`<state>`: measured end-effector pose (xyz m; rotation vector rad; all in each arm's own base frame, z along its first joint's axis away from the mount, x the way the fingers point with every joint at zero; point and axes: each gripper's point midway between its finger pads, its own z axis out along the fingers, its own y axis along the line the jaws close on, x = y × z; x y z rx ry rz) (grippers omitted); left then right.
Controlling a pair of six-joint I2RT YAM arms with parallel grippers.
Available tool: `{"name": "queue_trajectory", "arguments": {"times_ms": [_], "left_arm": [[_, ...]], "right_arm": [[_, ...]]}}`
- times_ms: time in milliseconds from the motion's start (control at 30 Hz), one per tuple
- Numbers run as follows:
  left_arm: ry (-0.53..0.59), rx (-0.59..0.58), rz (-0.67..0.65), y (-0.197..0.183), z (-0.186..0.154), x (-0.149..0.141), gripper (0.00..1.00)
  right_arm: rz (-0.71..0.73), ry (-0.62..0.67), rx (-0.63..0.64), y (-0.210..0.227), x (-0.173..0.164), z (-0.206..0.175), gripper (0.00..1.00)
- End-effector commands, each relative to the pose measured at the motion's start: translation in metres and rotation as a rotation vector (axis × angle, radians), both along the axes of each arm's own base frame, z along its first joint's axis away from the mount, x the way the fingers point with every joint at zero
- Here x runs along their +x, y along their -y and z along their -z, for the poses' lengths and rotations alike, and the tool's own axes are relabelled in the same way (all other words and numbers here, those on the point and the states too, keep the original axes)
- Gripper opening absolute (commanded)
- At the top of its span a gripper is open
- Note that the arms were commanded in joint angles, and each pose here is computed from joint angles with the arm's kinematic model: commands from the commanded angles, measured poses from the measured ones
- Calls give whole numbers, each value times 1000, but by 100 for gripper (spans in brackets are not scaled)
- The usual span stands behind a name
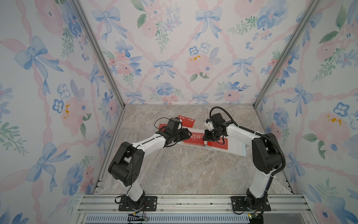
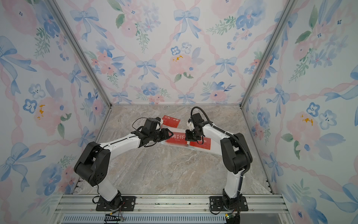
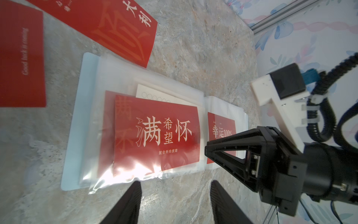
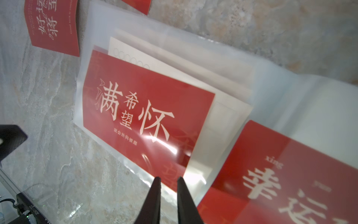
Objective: Place the photos into the photo albums
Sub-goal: Insert the photo into the photo album.
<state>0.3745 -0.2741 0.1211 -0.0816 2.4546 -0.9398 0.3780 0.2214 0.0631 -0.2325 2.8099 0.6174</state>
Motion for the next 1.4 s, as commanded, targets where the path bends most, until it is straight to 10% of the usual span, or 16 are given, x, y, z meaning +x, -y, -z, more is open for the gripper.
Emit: {"name": "queue_trajectory", "arguments": {"times_ms": [0,600,933,1367], "left_arm": [[37,7,11,-5,-8,-2,60],[30,2,18,-3,-4,-3,59],[31,-9,72,22,-1,-5,59],[46,-82,272,129,-3,-8,57]], "right_arm": [[4,-13,-79,10,0,8,18],[95,-19,-253,80,-14,5,18],[145,83,-89,73,-11,-45,18],[536,48,205,185,-35,-33,21]]}}
